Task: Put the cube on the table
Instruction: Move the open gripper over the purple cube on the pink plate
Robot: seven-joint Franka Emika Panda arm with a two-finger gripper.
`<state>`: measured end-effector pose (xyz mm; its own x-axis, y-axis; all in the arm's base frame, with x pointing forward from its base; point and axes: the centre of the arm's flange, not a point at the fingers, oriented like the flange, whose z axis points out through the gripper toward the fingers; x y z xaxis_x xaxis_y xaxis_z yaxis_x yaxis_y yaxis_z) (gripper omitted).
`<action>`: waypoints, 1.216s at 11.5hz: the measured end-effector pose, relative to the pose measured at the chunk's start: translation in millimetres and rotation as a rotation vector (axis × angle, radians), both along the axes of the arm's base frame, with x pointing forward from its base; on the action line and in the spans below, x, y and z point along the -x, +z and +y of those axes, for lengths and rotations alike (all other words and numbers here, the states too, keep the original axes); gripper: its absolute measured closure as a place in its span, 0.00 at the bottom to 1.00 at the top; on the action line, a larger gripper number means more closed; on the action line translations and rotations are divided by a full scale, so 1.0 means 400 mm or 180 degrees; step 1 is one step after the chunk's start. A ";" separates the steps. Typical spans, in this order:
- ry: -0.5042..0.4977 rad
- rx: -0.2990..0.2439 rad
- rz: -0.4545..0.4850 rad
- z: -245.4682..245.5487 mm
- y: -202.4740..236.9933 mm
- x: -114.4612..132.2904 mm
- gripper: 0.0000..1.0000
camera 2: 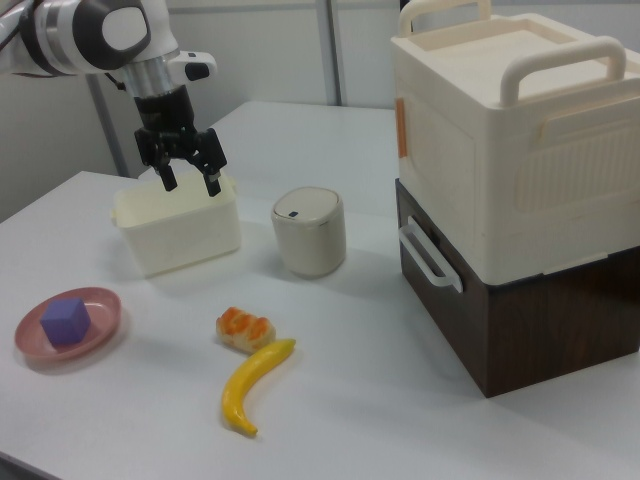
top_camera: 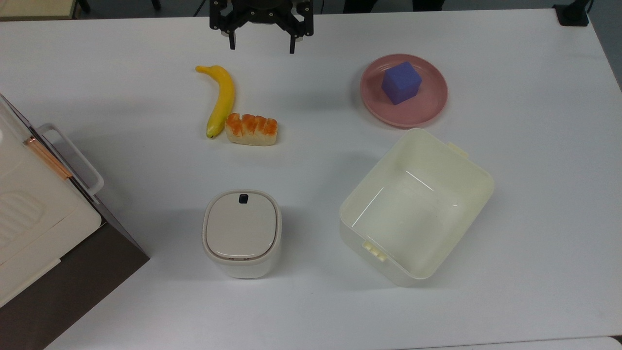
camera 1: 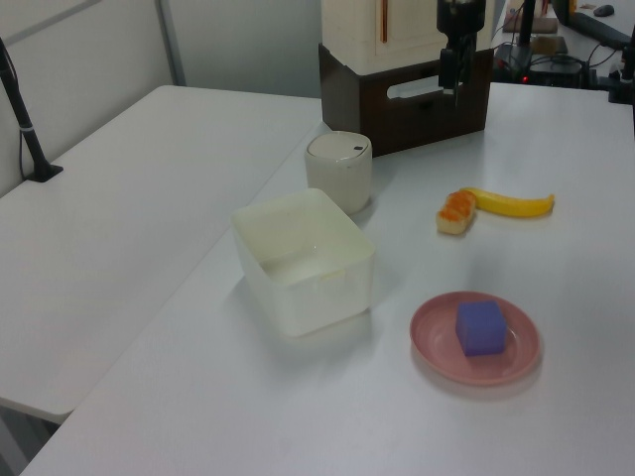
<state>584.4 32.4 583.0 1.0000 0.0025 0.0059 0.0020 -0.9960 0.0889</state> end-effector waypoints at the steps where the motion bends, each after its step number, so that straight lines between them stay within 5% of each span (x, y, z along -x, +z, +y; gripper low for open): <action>1: 0.0000 0.0000 0.0002 0.000 -0.001 0.000 0.00; 10: 0.0025 -0.0006 0.0007 0.012 -0.003 0.000 0.00; 14: 0.0226 -0.0049 0.0023 0.108 -0.008 0.008 0.00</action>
<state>581.2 75.6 579.8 0.9973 0.0735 -0.0009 0.0734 -0.9946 0.0735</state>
